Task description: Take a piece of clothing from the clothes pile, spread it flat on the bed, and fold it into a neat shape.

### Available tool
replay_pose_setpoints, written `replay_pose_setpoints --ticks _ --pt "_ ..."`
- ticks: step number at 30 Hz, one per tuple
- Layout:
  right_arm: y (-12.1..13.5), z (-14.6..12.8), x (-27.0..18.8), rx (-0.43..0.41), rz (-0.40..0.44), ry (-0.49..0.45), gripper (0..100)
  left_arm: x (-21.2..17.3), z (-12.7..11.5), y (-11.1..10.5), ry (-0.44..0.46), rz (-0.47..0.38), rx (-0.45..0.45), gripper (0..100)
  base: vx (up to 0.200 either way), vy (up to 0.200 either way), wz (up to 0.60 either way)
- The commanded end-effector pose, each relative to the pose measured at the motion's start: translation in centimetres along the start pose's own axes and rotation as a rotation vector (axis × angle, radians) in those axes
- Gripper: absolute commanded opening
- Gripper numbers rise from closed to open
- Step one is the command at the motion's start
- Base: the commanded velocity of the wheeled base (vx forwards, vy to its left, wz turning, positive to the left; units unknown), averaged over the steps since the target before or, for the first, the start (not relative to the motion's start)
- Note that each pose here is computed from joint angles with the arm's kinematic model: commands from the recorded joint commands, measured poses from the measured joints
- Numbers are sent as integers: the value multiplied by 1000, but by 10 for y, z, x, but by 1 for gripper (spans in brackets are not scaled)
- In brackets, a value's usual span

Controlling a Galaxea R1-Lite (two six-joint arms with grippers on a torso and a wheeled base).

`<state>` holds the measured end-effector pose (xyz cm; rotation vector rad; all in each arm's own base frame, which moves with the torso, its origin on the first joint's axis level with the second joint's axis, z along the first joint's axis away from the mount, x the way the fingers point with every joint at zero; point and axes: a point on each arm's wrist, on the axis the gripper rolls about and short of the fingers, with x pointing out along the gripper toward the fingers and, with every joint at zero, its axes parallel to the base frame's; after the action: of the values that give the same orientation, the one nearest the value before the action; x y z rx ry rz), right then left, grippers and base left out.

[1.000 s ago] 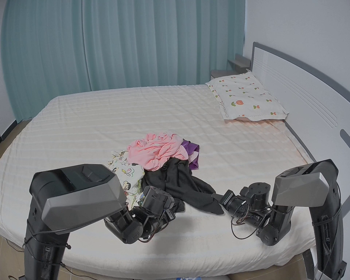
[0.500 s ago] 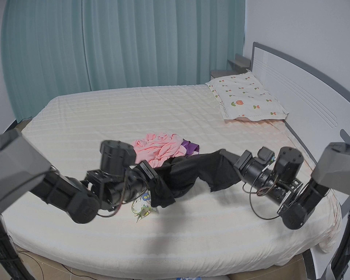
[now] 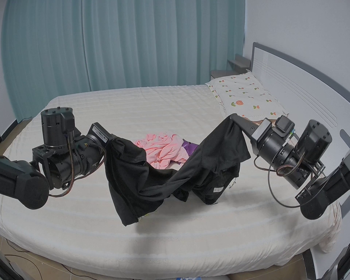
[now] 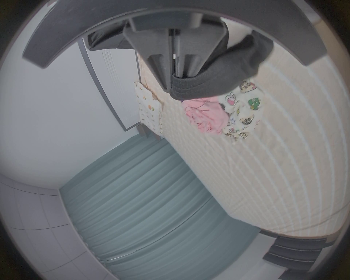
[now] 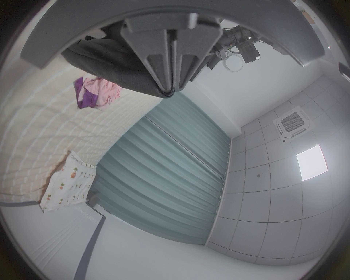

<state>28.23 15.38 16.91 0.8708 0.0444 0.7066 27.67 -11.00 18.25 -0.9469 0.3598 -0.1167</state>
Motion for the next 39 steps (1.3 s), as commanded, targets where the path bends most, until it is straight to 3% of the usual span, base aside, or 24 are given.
replay_pose_setpoints --ticks 1,7,12,16,34,39 --pt "-24 -26 -3 18 -70 77 0 3 -14 23 69 70 -38 0 0 0 0" --pt "-27 -29 -3 20 -81 86 0 -3 -21 32 168 61 -123 0 0 0 0" --pt "-30 -33 -5 23 -96 99 0 -2 -24 38 208 73 -182 0 -200 0 0" --pt "-25 -29 -6 20 -80 83 0 -5 -22 37 216 64 -190 0 -200 0 0" --pt "-2 -24 -9 12 6 48 0 -12 -13 38 187 52 -189 0 0 0 0" --pt "6 -26 -7 14 32 51 0 -15 -1 37 155 37 -203 0 0 200 0"
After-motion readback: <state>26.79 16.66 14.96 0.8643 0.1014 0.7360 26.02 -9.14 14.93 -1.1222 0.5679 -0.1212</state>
